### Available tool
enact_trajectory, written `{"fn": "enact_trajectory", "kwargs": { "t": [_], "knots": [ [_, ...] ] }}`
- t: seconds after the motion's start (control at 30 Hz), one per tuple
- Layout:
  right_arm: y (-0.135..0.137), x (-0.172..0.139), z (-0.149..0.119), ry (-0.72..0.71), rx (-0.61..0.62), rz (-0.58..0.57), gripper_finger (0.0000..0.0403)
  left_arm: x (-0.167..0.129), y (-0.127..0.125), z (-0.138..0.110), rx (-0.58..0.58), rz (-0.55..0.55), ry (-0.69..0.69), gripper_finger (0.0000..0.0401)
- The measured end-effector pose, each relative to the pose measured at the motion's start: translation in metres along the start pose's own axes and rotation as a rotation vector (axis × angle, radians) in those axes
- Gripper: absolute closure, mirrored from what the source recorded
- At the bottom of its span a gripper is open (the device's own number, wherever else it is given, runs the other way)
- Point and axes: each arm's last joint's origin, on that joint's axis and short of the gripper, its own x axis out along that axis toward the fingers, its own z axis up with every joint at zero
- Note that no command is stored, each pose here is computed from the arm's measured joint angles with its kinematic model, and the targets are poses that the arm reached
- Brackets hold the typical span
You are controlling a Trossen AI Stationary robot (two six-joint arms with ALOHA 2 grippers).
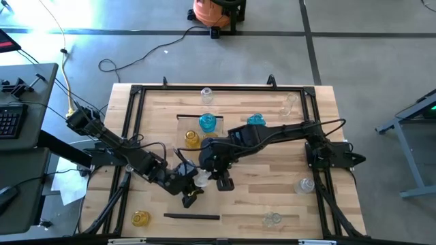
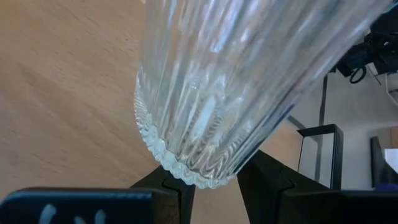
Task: Sort vases onto shelf
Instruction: Put the top middle transparent vase on the shelf
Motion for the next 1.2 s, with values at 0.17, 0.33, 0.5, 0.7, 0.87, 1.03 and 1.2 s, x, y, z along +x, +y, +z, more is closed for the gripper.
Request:
{"fn": "enact_trajectory", "kwargs": {
  "t": [0.17, 0.33, 0.5, 0.7, 0.87, 1.03, 1.2],
  "knots": [
    [0.004, 0.001, 0.0, -0.005, -0.016, 0.012, 0.0296, 0.0, 0.001, 0.001, 0.0, 0.005, 0.0, 0.0304],
    [0.007, 0.001, 0.0, -0.002, -0.015, 0.036, 0.0364, 0.0, 0.001, 0.001, 0.008, 0.007, 0.002, 0.0304],
    [0.006, 0.001, 0.0, 0.001, -0.007, 0.036, 0.0386, 0.0, 0.001, 0.0, 0.008, 0.008, 0.003, 0.0304],
    [0.006, 0.001, -0.007, 0.071, 0.012, 0.019, 0.0396, -0.002, -0.003, -0.004, -0.001, -0.009, 0.013, 0.0304],
    [0.004, 0.002, -0.014, 0.14, 0.026, -0.002, 0.0394, -0.007, -0.009, -0.013, -0.001, -0.03, 0.022, 0.0304],
    [0.003, 0.009, -0.011, 0.125, 0.017, 0.009, 0.0399, -0.007, -0.009, -0.014, 0.006, -0.002, -0.011, 0.0304],
    [0.002, 0.024, -0.008, 0.116, 0.019, 0.073, 0.0398, -0.005, -0.005, -0.01, 0.003, 0.03, -0.025, 0.0304]
  ]
}}
